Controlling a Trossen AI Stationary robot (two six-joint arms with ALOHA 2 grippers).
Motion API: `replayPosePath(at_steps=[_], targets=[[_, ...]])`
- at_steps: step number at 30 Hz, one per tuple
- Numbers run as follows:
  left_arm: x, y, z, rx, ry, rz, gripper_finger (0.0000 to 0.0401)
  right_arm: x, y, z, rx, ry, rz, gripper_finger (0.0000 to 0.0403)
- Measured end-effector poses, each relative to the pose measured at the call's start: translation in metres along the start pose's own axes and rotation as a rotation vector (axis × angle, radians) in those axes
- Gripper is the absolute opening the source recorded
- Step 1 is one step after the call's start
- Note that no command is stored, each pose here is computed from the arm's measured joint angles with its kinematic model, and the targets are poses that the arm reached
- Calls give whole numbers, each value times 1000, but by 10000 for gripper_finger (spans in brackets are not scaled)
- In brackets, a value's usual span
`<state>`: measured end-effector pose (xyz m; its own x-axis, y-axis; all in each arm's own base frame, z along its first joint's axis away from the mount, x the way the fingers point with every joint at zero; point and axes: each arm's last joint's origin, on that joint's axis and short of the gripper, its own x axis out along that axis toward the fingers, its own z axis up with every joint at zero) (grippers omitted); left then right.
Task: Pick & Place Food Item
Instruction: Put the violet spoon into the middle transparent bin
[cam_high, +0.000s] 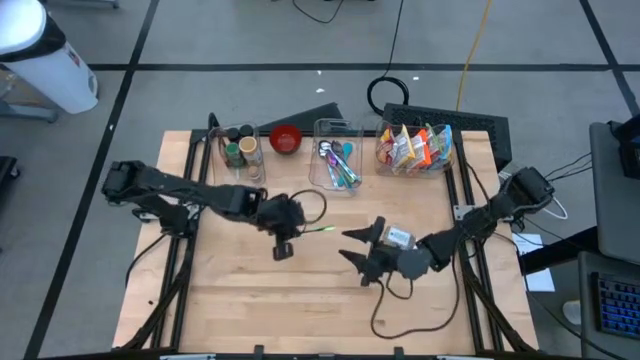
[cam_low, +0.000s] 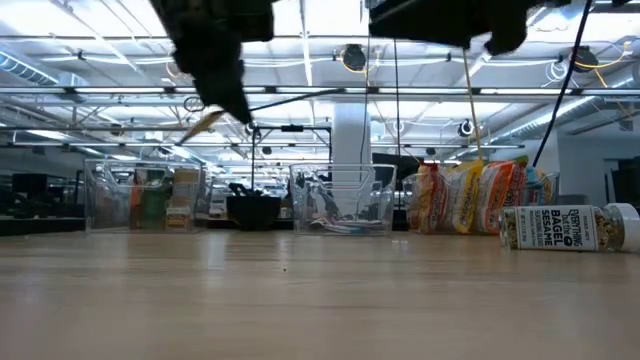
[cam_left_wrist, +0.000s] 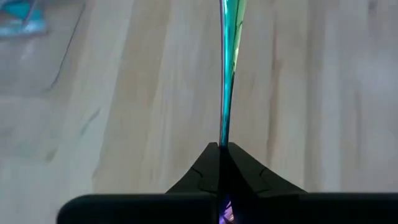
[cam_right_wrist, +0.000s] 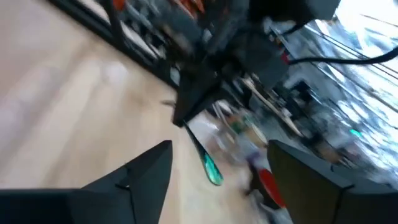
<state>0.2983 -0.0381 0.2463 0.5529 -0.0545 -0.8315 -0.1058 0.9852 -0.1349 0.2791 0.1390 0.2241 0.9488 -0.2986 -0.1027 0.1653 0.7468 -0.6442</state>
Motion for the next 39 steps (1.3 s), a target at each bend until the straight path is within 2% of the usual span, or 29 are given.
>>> replayPosePath(at_steps=[4,7,13,21,26,35,39], targets=[[8,7,14,-33,-85,-114,8,4,5,-8,-47,58,-15,238],[17,8,19,-71,-97,-178,8,9,11,-15,-89,92,-6,227],[29,11,21,-118,-76,-227,8,16,17,-26,-198,186,-99,210],[29,5,24,-122,-104,-284,8,22,17,-31,-196,203,-109,184],[29,6,23,-123,-96,-281,8,22,16,-28,-173,183,-122,133],[28,6,23,-121,-93,-280,9,21,18,-30,-223,180,-91,25],[28,6,23,-118,-89,-281,9,21,19,-31,-236,173,-70,9]])
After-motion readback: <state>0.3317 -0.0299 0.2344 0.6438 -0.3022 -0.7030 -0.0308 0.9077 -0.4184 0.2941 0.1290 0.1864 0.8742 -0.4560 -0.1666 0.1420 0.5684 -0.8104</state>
